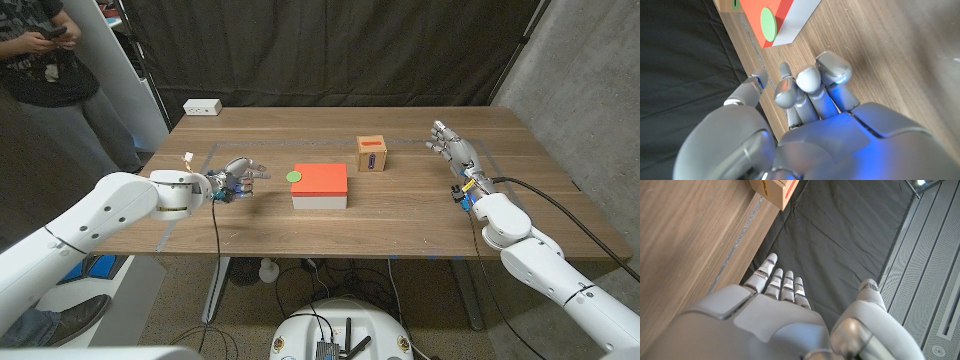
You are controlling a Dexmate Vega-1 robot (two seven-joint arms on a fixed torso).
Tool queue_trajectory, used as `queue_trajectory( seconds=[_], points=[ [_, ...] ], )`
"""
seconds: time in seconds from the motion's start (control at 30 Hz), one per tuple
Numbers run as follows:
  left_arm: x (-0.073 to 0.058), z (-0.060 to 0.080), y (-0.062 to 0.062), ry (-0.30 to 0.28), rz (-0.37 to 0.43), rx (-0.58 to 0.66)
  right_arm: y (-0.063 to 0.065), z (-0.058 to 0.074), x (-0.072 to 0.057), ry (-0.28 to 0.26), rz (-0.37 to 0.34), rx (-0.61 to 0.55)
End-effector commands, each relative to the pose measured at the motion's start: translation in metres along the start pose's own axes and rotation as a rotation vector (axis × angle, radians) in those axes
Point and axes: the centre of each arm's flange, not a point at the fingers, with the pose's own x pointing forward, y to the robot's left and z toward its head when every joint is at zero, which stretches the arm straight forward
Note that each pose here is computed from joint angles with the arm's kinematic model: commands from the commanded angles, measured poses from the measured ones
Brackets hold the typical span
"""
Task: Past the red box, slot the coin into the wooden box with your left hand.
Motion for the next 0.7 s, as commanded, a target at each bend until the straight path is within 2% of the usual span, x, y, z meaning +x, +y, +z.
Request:
queue_trajectory(
  seconds=[0.03, 0.2, 0.33, 0.7],
  points=[
    [0.001, 0.007, -0.004, 0.056, -0.010, 0.010, -0.001, 0.002, -0.004, -0.002, 0.007, -0.007],
    [0.006, 0.008, -0.005, 0.092, -0.031, 0.004, -0.001, 0.001, -0.006, 0.002, 0.005, -0.007],
    [0.009, 0.008, -0.004, 0.112, -0.019, -0.013, -0.001, 0.001, -0.007, 0.005, 0.004, -0.008],
    [0.016, 0.013, -0.010, 0.122, -0.056, -0.015, 0.001, 0.001, -0.006, 0.005, 0.002, -0.007]
  ],
)
